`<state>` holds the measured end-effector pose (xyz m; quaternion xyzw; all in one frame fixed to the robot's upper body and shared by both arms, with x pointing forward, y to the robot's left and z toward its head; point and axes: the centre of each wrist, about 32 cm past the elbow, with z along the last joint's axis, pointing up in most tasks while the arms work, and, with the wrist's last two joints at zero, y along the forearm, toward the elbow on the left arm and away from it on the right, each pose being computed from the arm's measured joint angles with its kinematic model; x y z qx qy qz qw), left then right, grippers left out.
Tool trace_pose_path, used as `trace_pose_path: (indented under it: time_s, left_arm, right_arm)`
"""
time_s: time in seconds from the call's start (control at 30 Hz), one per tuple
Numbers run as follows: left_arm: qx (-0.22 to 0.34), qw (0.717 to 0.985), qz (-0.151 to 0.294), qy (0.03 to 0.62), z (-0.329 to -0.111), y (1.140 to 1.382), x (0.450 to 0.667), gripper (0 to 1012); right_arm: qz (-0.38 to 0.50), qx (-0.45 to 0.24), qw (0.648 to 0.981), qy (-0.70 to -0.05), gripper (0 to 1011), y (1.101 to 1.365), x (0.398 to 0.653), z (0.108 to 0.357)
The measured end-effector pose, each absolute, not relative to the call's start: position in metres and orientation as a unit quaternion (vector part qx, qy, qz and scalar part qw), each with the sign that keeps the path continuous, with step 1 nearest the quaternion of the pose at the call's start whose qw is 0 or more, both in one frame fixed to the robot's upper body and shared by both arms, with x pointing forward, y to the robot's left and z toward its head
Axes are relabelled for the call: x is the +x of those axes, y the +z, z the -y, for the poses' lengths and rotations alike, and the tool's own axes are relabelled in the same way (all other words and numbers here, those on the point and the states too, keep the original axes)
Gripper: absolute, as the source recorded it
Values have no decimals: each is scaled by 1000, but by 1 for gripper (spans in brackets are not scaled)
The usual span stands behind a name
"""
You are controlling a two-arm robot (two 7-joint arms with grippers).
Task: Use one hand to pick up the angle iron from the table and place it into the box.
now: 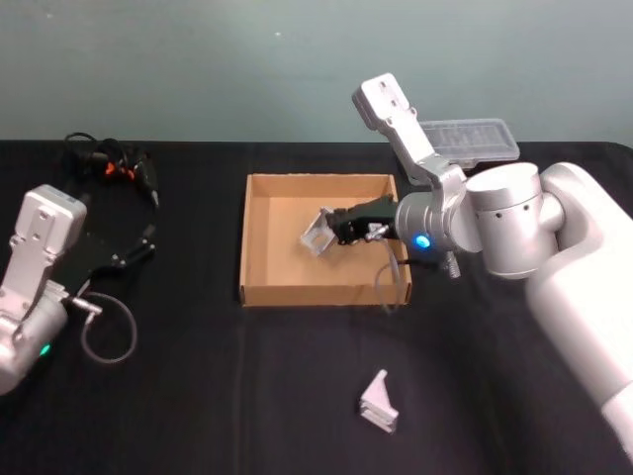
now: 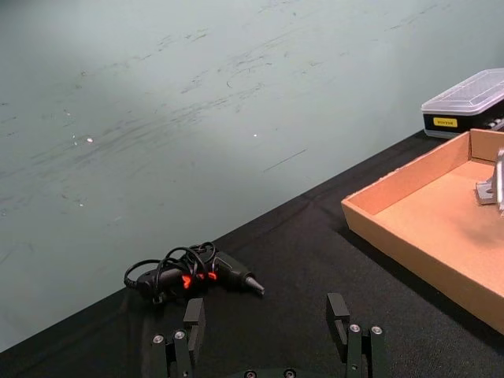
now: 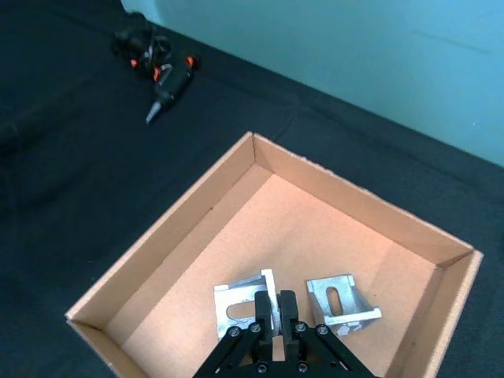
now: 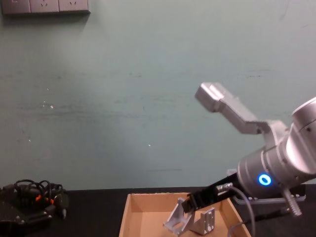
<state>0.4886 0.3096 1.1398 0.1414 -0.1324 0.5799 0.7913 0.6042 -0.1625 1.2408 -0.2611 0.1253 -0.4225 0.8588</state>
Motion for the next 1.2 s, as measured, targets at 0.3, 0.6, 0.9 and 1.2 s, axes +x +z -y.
trace_pose_path:
  time_s: [0.3, 0.6, 0.9, 1.2]
  left_arm:
    - [141, 791, 132, 580, -310, 1140, 489, 1011]
    - [142, 791, 132, 580, -310, 1140, 489, 1011]
    - [141, 791, 132, 580, -310, 1140, 489, 1011]
    - [141, 791, 132, 580, -310, 1140, 489, 1011]
  right_arm:
    - [-135, -278, 853, -420, 75, 1224, 617, 153]
    - [-134, -278, 854, -419, 75, 1224, 618, 152]
    - [-134, -278, 854, -419, 255, 1225, 618, 152]
    - [-134, -278, 854, -419, 528, 1225, 617, 152]
